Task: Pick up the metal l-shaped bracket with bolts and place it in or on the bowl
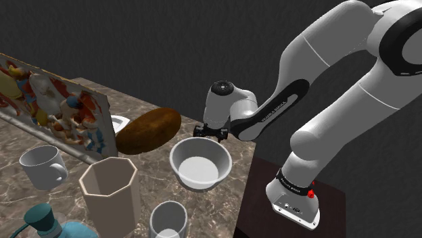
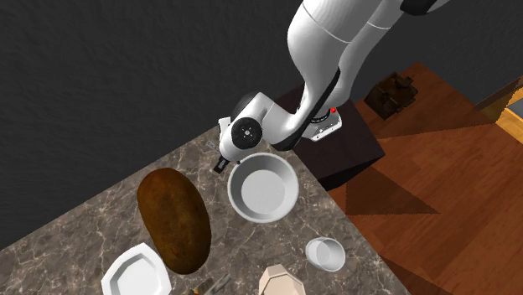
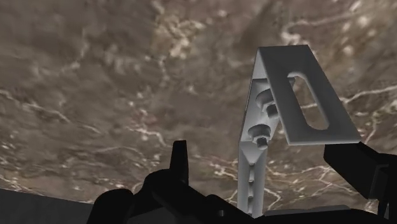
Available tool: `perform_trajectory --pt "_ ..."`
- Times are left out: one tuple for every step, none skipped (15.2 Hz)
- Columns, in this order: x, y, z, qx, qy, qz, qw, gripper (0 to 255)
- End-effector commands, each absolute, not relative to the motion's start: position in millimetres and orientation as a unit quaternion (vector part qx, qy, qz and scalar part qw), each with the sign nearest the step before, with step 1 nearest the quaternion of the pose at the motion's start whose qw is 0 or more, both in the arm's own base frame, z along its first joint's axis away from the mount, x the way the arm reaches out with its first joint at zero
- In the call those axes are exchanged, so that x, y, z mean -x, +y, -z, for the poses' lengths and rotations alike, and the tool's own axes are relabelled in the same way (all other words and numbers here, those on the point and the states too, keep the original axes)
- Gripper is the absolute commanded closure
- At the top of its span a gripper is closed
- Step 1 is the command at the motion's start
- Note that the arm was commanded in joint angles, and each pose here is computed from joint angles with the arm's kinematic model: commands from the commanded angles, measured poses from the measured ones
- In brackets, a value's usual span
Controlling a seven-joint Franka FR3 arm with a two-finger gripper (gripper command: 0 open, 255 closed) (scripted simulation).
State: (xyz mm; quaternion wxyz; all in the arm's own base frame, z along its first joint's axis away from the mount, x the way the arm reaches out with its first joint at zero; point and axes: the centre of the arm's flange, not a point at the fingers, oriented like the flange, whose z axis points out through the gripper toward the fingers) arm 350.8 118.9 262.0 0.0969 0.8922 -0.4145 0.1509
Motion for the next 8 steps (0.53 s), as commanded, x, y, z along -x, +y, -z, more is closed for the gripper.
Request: perform_trajectory --pt "-350.8 118.9 -262.0 -0.892 -0.415 -0.151 0.097 0" --pt "-350.8 118.9 -262.0 -0.892 -0.415 -0.151 0.097 255" --pt "-350.8 118.9 -262.0 -0.892 -0.415 -0.151 0.097 255" --pt "-349.8 118.3 -261.9 -0.892 -0.415 -0.151 0.097 255" --pt "-346.7 119.1 -260.5 -0.892 -0.415 -0.151 0.097 255" --pt "-343.7 119.2 -258.2 -0.892 -0.415 -0.151 0.097 255" --pt "-346.7 118.5 -258.8 -0.892 -0.414 -0.151 0.097 255" --pt "-347.1 121.2 -258.0 -0.892 -0.414 -0.152 0.097 255"
